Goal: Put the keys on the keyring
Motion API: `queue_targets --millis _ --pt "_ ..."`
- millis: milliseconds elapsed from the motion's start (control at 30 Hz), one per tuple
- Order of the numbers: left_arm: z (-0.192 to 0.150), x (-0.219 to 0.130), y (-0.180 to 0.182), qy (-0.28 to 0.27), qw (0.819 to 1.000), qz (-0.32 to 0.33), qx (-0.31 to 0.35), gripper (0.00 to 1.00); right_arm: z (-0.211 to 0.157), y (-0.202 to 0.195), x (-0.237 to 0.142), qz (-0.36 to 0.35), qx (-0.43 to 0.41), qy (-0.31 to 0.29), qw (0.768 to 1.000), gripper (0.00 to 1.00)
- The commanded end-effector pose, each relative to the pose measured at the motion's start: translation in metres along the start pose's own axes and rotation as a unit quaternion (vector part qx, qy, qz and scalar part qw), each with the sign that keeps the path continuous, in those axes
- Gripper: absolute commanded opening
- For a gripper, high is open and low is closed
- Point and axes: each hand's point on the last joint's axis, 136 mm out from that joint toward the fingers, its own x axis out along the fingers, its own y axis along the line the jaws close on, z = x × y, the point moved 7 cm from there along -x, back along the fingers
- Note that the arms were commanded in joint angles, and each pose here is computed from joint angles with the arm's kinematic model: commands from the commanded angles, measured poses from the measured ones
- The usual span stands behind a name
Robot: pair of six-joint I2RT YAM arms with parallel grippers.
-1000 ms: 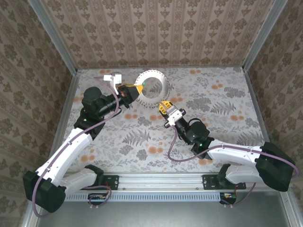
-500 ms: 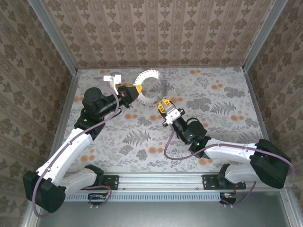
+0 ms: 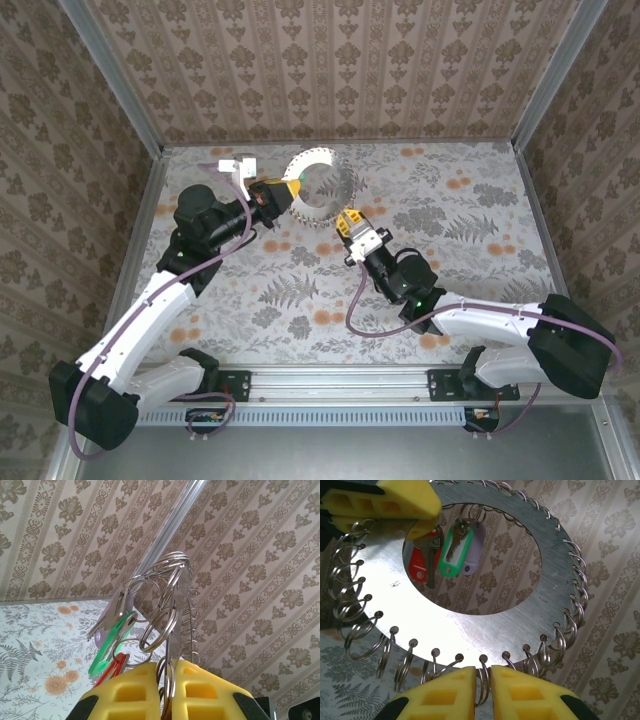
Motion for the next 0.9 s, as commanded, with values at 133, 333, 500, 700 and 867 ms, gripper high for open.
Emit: queue_targets --millis 133,333,500,700,867 --pt "0.011 -0.004 -0.016 -0.016 0.999 -0.026 0.022 0.0 -0.007 -0.006 -0.002 -0.013 0.004 0.008 1.0 0.18" --pt "0.011 -0.004 -0.016 -0.015 0.999 -0.027 0.021 0.0 -0.008 -0.005 -0.001 -0.008 0.007 0.007 1.0 0.17" --pt "0.011 -0.004 -0.016 -0.015 0.999 -0.026 0.022 0.0 -0.007 -0.004 -0.001 0.001 0.008 0.004 1.0 0.14" --pt "0.011 -0.005 -0.016 -0.017 0.999 -0.023 0.022 0.0 -0.013 -0.002 -0.004 0.006 0.008 0.013 1.0 0.14" --pt "0.012 -0.005 -0.015 -0.018 0.999 -0.021 0.023 0.0 -0.015 -0.001 -0.004 0.011 0.005 0.019 1.0 0.09"
